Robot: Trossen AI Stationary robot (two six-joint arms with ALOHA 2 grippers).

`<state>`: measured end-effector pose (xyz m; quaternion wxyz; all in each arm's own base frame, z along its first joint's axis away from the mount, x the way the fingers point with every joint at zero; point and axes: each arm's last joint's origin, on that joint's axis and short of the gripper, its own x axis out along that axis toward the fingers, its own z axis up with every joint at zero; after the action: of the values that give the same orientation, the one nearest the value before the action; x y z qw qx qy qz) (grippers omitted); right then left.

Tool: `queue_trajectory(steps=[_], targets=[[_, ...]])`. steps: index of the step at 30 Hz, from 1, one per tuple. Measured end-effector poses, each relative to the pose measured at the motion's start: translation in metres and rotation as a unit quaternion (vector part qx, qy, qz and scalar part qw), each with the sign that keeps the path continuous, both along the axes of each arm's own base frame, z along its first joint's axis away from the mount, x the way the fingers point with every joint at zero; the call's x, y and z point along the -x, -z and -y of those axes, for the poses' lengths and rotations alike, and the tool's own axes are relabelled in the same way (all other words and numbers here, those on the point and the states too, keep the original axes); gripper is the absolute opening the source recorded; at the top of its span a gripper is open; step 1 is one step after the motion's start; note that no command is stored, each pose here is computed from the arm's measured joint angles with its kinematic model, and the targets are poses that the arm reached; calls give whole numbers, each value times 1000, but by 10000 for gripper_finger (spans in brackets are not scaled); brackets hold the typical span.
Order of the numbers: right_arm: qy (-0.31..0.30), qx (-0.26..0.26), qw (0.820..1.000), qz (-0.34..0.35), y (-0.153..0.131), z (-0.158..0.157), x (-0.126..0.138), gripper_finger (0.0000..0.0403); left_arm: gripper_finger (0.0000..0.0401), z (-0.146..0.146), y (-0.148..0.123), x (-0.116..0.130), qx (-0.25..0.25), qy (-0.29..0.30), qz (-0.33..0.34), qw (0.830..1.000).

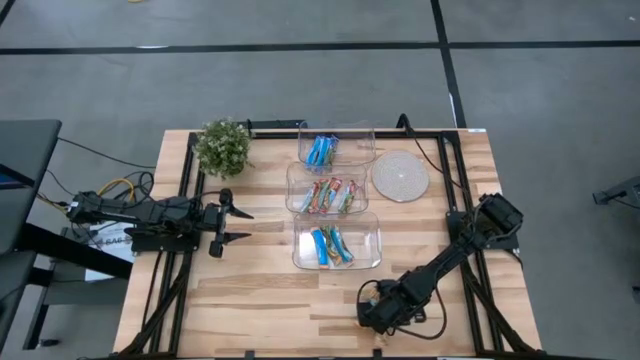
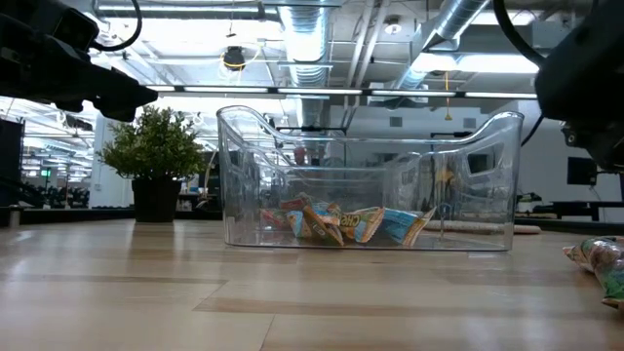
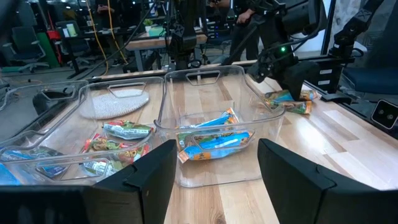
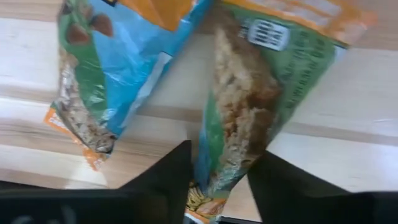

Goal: Pick and place Granola Bars by type
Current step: Put the yellow granola bar into the bottom transparent bin

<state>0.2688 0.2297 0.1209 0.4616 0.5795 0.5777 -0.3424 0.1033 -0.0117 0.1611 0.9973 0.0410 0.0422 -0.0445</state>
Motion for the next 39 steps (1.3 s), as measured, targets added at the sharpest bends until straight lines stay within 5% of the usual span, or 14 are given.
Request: queue_trajectory(steps=[9, 20, 28, 39], targets=[[-9, 3, 1000, 7, -2, -4, 5, 44, 219, 0, 0, 0, 0, 0, 0, 1000], [-57, 24, 987, 150, -47, -9, 12, 15, 219, 0, 0, 0, 0, 0, 0, 1000], [-88, 42, 951, 292, -95, 5, 7, 15, 219, 0, 0, 0, 0, 0, 0, 1000], [-96, 123, 893, 422, -149, 65, -11, 20, 219, 0, 0, 0, 0, 0, 0, 1000]])
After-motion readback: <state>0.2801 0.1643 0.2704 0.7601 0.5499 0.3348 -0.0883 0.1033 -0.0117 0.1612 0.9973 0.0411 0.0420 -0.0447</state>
